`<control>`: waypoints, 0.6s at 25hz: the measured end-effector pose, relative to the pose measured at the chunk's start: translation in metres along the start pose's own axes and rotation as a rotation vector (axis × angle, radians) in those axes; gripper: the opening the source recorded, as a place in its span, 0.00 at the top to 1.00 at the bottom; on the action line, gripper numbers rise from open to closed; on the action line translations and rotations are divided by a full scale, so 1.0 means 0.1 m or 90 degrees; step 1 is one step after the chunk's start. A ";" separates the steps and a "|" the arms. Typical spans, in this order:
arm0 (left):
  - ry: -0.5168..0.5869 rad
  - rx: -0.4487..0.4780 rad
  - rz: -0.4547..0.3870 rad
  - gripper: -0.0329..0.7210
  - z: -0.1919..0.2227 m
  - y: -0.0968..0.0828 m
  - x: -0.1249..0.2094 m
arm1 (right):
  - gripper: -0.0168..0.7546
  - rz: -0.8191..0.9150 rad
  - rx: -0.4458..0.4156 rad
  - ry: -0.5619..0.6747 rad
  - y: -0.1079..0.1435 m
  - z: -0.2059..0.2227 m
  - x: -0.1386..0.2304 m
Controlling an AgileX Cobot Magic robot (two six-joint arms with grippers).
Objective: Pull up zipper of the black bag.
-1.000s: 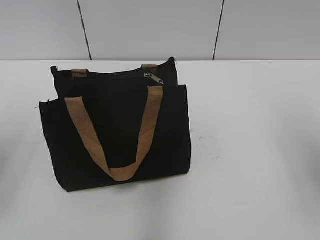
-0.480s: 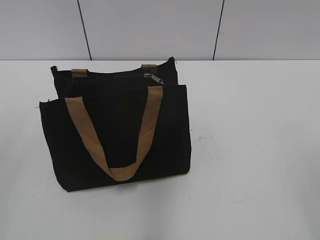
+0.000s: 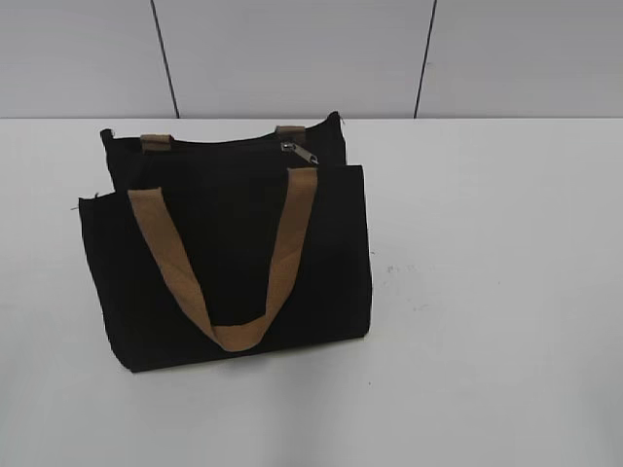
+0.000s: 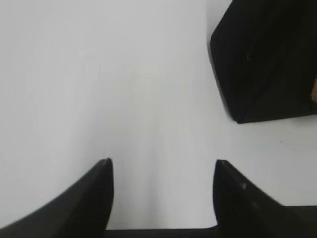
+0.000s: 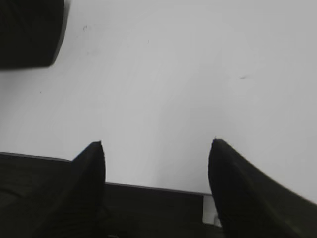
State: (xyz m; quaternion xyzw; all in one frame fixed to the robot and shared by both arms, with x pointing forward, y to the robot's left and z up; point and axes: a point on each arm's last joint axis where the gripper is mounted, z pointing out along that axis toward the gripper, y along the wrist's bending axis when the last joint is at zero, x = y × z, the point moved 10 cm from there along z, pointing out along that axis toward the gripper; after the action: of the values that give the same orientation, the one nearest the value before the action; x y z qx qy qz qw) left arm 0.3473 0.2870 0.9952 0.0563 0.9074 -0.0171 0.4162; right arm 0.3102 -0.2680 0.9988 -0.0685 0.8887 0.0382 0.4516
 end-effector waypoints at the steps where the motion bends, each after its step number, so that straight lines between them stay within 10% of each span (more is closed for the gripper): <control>1: -0.030 -0.002 0.002 0.34 -0.06 -0.01 0.00 | 0.32 -0.007 0.002 -0.014 0.01 -0.03 0.00; 15: -0.180 0.044 0.020 0.35 -0.37 -0.20 0.00 | 0.32 -0.037 0.021 -0.072 -0.05 0.07 -0.03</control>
State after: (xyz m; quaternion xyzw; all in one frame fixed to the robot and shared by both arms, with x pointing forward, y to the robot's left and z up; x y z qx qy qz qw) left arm 0.3171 0.2699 1.0191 0.0818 0.8378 -0.0495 0.5376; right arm 0.3184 -0.2716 0.9971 -0.0842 0.8598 0.0142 0.5034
